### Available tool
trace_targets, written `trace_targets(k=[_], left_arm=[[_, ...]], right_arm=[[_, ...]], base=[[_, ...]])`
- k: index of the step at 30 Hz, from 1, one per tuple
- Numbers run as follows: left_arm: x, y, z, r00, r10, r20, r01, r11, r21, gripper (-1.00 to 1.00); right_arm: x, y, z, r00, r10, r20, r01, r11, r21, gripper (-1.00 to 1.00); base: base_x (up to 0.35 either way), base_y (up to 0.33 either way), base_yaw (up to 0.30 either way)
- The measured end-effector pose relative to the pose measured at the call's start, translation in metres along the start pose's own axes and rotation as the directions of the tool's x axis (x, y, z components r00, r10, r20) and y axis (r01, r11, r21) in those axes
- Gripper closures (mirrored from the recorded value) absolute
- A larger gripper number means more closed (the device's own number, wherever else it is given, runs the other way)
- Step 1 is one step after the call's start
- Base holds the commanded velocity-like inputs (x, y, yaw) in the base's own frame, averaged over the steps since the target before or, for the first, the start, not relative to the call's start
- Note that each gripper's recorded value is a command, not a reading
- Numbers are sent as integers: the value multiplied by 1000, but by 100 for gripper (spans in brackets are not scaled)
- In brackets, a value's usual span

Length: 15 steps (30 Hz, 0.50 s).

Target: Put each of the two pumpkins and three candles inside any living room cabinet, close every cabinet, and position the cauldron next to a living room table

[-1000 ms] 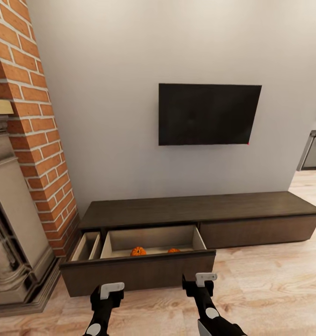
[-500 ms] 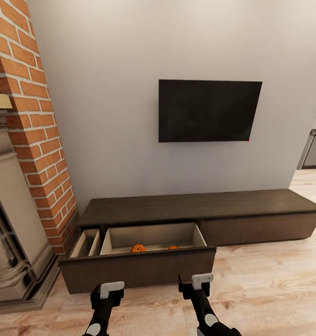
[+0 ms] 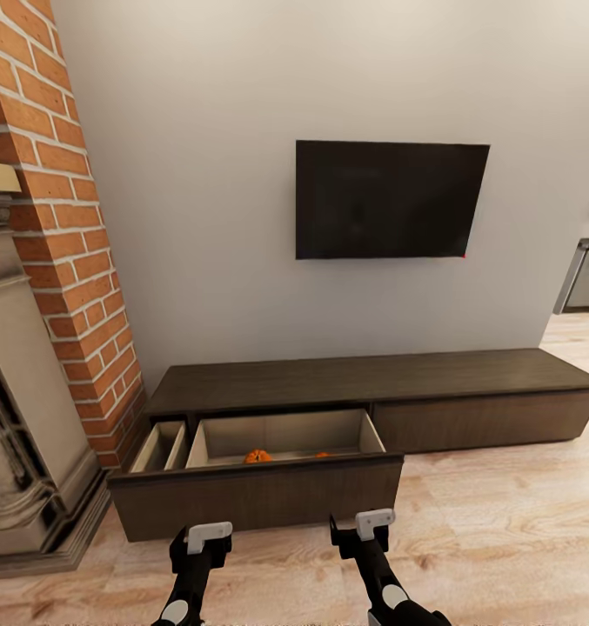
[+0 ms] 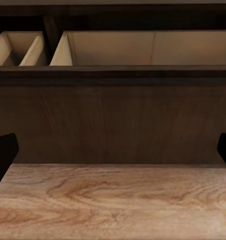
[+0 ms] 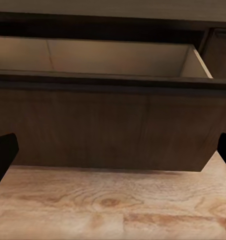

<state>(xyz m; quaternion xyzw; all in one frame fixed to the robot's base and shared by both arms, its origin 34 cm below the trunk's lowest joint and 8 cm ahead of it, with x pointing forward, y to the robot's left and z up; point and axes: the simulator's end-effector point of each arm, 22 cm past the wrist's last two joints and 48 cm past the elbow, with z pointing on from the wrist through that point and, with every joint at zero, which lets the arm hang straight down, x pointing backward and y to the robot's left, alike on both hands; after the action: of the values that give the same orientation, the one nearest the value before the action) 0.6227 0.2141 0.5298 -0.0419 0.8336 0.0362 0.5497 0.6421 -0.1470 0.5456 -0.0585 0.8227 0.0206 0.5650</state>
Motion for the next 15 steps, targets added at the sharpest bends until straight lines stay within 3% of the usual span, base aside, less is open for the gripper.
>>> trace_targets(k=[7,15], left_arm=[[14,-1,3,1000,-1,1,1,1000,0,-100],[30,-1,7,1000,-2,2,2,1000,1,-100]], right_arm=[[15,0,3,1000,11,-3,-11,1000,-1,-100],[36,18,5,1000,21,-17,-23,996,-88,-100]], base=[[0,0,0],[0,0,0]])
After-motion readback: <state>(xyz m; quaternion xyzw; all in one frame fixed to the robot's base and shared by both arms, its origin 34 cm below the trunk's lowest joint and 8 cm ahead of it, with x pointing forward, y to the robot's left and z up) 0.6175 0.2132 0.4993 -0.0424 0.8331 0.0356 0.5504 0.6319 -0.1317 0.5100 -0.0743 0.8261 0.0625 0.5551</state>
